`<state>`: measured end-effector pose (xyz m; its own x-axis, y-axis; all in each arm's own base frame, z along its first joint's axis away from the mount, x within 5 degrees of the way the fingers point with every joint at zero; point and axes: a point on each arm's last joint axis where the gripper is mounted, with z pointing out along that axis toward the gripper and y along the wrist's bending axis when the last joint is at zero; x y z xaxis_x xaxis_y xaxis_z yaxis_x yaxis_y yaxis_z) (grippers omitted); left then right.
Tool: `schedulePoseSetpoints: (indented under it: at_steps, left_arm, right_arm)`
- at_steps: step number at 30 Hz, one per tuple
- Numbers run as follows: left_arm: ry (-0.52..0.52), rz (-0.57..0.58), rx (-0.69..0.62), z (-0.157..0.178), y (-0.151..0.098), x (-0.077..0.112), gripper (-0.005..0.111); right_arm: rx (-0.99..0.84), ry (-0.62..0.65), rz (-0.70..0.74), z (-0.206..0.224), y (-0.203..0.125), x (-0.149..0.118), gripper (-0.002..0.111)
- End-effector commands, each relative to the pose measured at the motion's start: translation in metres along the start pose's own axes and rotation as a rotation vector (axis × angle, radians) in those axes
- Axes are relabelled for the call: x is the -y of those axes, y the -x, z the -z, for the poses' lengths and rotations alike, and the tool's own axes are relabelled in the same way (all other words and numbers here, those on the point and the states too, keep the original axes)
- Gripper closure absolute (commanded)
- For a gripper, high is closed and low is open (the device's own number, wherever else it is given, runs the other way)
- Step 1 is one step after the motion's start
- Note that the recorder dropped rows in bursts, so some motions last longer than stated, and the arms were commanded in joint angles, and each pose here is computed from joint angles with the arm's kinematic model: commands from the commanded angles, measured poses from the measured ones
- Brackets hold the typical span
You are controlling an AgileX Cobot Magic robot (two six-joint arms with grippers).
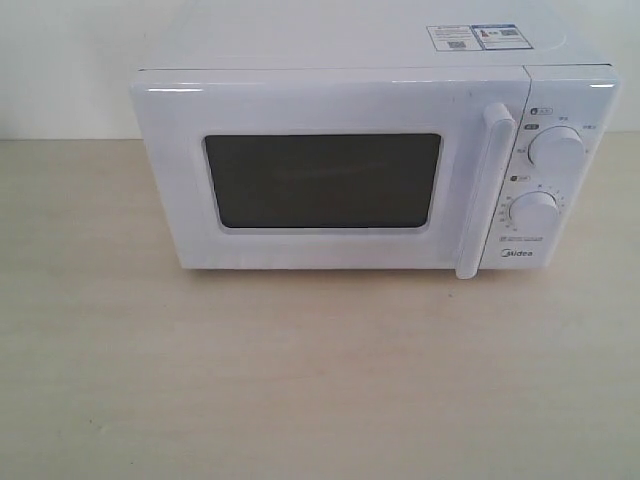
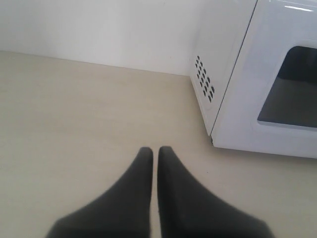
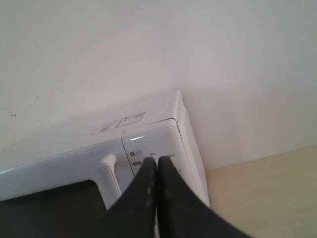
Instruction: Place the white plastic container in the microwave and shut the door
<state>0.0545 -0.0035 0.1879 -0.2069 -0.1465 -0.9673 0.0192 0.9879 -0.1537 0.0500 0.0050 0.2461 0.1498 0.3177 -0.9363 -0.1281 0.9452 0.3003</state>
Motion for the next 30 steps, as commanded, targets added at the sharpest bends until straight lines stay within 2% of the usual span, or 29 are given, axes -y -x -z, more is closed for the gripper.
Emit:
schedulePoseSetpoints:
  at_steps: [1,16,19,28,30]
  left_arm:
    - [0.003,0.007,0.0,-0.0002,-0.001,-0.0003,0.102]
    - [0.003,0.007,0.0,-0.0002,-0.001,-0.0003,0.102]
    - [0.003,0.007,0.0,-0.0002,-0.001,-0.0003,0.102]
    - [0.003,0.007,0.0,-0.0002,-0.001,-0.0003,0.102]
    - [0.003,0.007,0.0,-0.0002,-0.001,-0.0003,0.102]
  right_arm:
    - [-0.007,-0.01,0.02,0.0004,-0.0045,0.0019,0.108]
    - [-0.005,-0.024,0.01,0.0004,-0.0043,0.0032,0.108]
    - [-0.012,-0.015,0.159,0.0005,-0.0044,0.0022,0.108]
    - [-0.056,-0.026,0.309,0.0006,-0.0088,0.0042,0.108]
    - [-0.105,-0.041,0.29,0.001,-0.013,0.0061,0.108]
